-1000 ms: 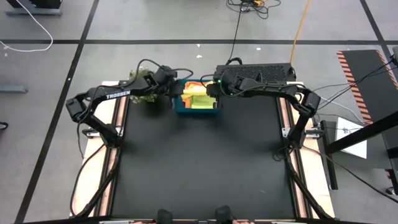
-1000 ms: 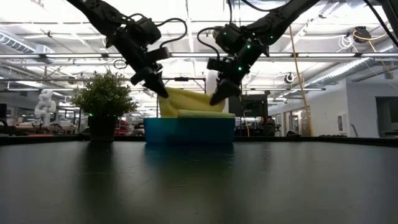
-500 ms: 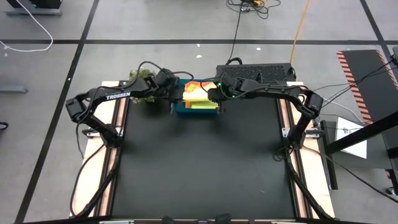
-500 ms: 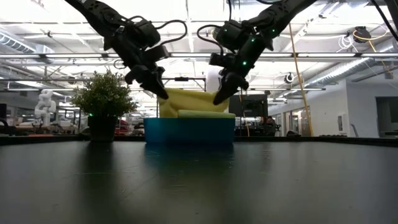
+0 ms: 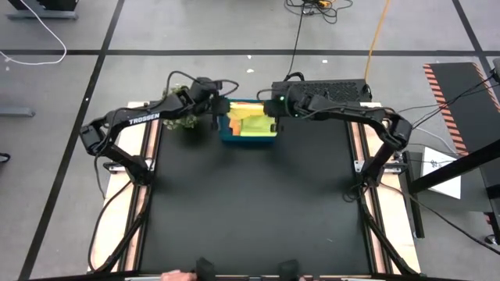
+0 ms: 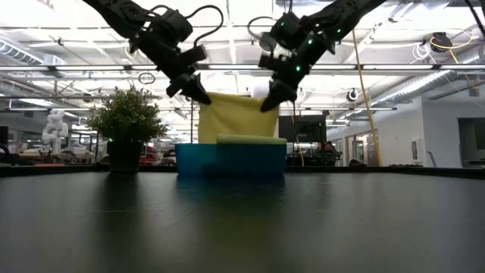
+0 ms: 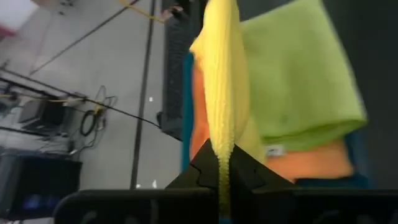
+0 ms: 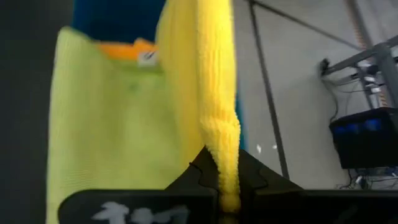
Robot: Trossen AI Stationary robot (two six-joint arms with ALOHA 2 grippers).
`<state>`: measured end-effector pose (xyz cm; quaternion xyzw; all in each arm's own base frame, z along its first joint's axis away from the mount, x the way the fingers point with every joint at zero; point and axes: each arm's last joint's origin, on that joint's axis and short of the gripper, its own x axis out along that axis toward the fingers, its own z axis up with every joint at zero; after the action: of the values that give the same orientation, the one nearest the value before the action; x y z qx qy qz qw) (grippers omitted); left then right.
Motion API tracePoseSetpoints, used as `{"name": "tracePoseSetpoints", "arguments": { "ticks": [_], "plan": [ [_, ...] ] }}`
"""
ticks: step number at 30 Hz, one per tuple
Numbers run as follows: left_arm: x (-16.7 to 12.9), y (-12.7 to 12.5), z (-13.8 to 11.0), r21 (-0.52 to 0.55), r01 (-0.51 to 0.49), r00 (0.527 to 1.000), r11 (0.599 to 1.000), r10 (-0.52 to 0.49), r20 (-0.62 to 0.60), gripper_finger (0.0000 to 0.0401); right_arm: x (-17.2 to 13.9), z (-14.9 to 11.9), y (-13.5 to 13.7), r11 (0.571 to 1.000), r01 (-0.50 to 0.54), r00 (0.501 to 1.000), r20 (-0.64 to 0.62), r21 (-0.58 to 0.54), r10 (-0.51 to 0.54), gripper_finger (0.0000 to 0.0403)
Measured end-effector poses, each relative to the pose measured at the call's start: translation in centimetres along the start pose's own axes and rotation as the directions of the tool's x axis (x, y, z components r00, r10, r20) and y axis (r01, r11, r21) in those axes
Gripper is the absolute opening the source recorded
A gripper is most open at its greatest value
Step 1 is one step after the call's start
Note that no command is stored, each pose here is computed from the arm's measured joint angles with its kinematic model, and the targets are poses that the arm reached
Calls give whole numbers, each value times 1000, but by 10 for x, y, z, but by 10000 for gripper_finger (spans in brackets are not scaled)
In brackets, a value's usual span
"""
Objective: Fold microfiber towels
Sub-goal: Put the yellow microfiber towel into the blue bin
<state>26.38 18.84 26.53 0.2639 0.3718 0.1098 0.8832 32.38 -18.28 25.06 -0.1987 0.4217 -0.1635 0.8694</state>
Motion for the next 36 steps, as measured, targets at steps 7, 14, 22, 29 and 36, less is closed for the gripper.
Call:
{"name": "tracePoseSetpoints", "arguments": {
  "ticks": [7,14,22,29,36],
  "plan": [
    [-4,30,-10,-14,-127,989,992,128,78,5,-39,-2,-37,992,110,988,96,68,-117,0],
    [-6,47,-15,-9,-176,965,984,174,196,5,-46,-7,-54,985,145,977,144,95,-158,0],
    [26,43,-36,22,-129,986,991,126,112,4,-18,-20,-51,988,106,991,64,109,-113,0],
    [33,50,-44,67,-215,975,974,210,72,8,-11,-19,-53,987,131,987,82,95,-139,0],
    [30,61,-47,42,-276,955,960,269,122,8,-11,-23,-67,974,186,972,119,128,-202,0]
  ]
}}
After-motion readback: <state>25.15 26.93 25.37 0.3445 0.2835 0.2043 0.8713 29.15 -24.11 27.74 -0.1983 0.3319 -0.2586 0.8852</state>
